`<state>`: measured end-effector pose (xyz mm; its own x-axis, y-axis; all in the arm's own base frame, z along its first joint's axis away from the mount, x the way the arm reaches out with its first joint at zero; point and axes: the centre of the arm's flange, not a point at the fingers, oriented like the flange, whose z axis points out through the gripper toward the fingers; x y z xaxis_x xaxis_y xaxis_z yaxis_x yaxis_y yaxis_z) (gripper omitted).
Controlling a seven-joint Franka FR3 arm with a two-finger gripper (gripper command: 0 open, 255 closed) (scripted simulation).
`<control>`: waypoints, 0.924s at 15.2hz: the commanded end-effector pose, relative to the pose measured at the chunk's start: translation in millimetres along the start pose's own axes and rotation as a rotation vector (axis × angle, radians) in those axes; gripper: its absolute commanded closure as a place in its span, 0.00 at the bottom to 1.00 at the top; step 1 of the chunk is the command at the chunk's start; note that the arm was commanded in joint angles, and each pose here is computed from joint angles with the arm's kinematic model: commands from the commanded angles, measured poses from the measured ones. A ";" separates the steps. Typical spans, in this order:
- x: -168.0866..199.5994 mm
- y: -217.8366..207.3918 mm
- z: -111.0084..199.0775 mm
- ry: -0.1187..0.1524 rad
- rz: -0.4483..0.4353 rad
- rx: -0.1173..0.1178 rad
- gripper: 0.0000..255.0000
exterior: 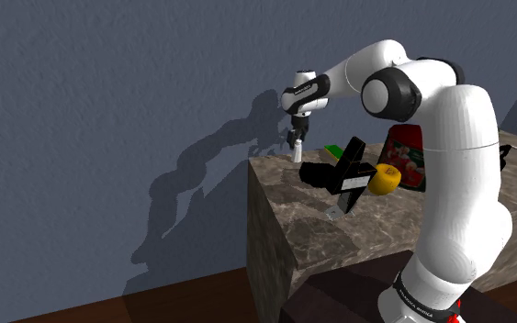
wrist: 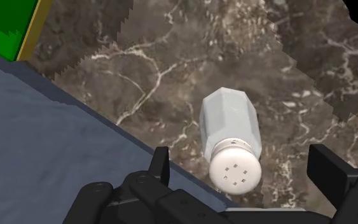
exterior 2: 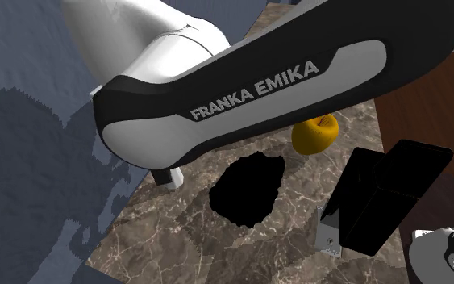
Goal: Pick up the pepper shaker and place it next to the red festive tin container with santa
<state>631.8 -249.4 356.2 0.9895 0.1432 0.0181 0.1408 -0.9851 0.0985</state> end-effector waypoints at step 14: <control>-0.4 1.2 7.4 0.001 0.000 0.000 1.00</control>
<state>631.9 -251.4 349.1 0.9895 0.1433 0.0189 0.1408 -0.9851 0.0989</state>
